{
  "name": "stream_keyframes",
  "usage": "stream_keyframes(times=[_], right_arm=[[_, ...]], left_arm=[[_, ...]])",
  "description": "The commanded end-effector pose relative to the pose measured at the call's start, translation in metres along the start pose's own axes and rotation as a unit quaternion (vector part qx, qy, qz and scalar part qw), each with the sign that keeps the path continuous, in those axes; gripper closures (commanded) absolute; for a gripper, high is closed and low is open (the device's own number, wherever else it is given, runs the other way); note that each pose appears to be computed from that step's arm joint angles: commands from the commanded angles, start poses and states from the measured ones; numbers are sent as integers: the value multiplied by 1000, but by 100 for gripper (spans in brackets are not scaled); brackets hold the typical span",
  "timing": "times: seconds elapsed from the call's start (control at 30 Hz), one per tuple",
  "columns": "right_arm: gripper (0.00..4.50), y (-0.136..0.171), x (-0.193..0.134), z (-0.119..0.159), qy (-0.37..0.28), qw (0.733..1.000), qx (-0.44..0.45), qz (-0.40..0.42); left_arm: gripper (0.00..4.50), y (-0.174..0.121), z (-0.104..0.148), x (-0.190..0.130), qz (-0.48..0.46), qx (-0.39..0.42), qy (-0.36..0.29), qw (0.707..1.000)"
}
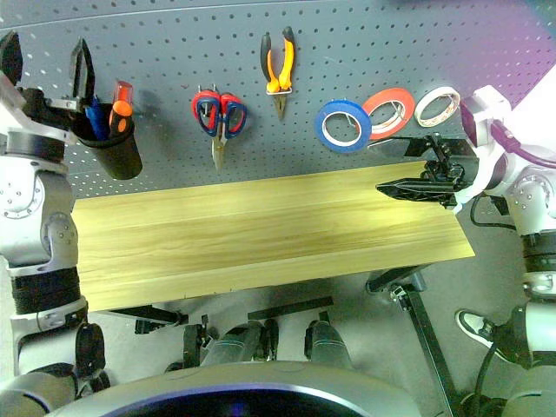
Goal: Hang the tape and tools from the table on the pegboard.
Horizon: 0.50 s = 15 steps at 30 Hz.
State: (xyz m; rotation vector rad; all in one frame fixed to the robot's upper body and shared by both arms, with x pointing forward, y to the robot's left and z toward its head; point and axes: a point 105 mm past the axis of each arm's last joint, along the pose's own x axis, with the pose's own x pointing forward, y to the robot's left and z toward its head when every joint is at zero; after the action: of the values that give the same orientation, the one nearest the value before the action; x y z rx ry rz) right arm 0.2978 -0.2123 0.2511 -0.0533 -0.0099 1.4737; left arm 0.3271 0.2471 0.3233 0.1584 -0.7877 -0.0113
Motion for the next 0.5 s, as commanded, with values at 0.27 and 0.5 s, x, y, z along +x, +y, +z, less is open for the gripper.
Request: stream_keyframes(times=[0.27,0.5], right_arm=[[0,3,1,15,-10,1000,-27,10],[0,6,5,12,-14,999,-24,20]], left_arm=[[1,-70,34,5,-187,-131,-21,973],[1,-114,24,-10,-292,-209,33,933]])
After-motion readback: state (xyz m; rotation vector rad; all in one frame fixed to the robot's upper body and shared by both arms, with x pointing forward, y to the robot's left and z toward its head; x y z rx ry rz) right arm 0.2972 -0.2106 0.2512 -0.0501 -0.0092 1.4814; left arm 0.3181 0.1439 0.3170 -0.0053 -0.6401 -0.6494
